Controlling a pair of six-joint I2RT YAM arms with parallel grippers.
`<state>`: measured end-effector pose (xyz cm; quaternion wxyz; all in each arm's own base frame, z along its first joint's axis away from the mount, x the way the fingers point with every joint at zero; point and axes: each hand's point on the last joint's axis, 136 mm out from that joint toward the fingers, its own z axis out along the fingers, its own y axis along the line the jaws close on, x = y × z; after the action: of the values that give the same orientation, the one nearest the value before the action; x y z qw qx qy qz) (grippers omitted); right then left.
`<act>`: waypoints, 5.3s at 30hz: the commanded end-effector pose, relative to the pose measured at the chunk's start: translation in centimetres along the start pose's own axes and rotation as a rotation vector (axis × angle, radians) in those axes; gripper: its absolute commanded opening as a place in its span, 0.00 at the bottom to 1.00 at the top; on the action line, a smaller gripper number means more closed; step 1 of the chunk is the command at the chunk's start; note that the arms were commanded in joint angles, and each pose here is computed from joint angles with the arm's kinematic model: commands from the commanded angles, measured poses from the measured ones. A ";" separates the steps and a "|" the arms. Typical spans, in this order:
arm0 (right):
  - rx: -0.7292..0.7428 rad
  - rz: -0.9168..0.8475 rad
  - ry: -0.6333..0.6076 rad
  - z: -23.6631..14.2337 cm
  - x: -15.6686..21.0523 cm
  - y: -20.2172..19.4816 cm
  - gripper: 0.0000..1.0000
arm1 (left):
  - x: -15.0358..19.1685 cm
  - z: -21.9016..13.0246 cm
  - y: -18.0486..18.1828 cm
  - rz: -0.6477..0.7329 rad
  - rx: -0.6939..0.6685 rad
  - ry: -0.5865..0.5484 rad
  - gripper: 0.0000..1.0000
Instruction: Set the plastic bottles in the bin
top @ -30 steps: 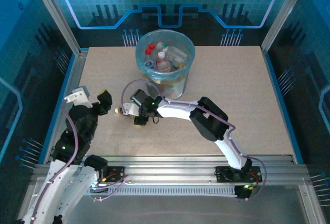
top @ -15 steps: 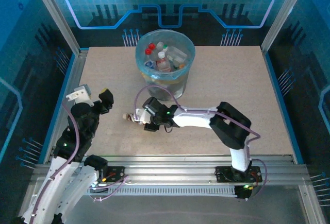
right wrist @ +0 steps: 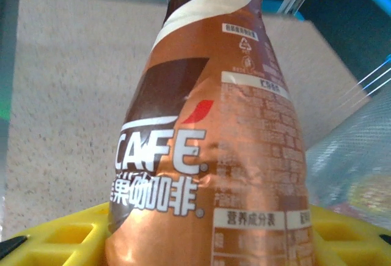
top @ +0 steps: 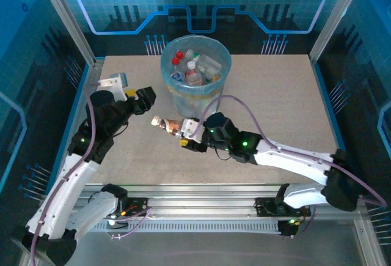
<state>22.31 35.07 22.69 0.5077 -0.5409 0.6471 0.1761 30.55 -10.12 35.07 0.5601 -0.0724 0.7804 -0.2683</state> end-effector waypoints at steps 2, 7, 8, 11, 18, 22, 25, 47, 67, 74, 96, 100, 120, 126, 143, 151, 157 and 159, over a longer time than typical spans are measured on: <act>0.028 0.070 -0.094 -2.9 -1.1 -1.6 0.52 | -2.4 -0.9 -7.4 0.008 0.306 -0.006 0.79; 0.096 0.139 -0.151 -6.1 -1.5 -4.8 0.51 | -2.0 -0.6 -12.9 0.074 0.496 0.047 0.81; 0.108 0.152 -0.156 -6.6 -1.4 -5.4 0.51 | -2.0 -0.6 -13.8 0.085 0.527 0.053 0.81; 0.146 0.179 -0.172 -8.1 -1.3 -6.8 0.51 | -1.6 -0.5 -16.4 0.103 0.615 0.070 0.82; 0.220 0.251 -0.207 -11.0 -0.2 -8.6 0.50 | -1.0 0.4 -19.7 0.046 0.731 0.127 0.82; 0.232 0.271 -0.219 -12.2 0.0 -9.0 0.49 | -1.1 0.5 -20.7 0.025 0.771 0.128 0.83; 0.252 0.280 -0.232 -13.1 0.0 -9.1 0.49 | -1.2 0.8 -20.9 0.004 0.775 0.131 0.83; 0.268 0.330 -0.274 -14.9 -0.1 -8.8 0.45 | 4.4 2.9 -23.1 -0.031 0.803 0.366 0.75; 0.307 0.319 -0.285 -16.6 -0.1 -8.7 0.46 | 3.1 2.2 -22.7 -0.009 0.772 0.295 0.80; 0.278 0.335 -0.349 -17.3 -1.4 -8.4 0.46 | 4.4 3.0 -23.0 -0.050 0.754 0.366 0.79; 0.240 0.357 -0.374 -17.7 -1.6 -7.2 0.47 | 5.0 2.9 -24.9 -0.059 0.829 0.403 0.17; 0.261 0.354 -0.369 -17.5 -1.1 -7.4 0.48 | 5.0 2.9 -24.7 -0.030 0.811 0.401 0.13; 0.487 0.407 -0.336 -19.8 0.1 -10.6 1.00 | -4.9 5.5 -18.5 0.030 0.483 0.011 0.00; 0.528 0.423 -0.319 -20.5 0.9 -10.7 1.00 | -8.6 10.5 -13.0 0.190 0.181 -0.123 0.00; 0.525 0.418 -0.265 -20.4 2.1 -10.3 1.00 | -6.2 16.1 -9.5 0.199 0.091 0.014 0.93; 0.513 0.424 -0.256 -20.0 2.3 -10.1 1.00 | -6.5 14.4 -7.8 0.213 0.044 -0.014 0.92; 0.593 0.471 -0.171 -19.5 4.4 -11.3 1.00 | -7.0 10.8 -4.8 0.267 -0.062 -0.104 0.90; 0.647 0.494 -0.106 -19.1 5.9 -12.2 1.00 | -6.9 8.9 -2.4 0.305 -0.148 -0.170 0.91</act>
<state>23.45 14.29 30.70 0.6381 -0.2079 0.7264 0.1478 42.22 -16.33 38.19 0.5943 0.0093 0.7831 -0.1827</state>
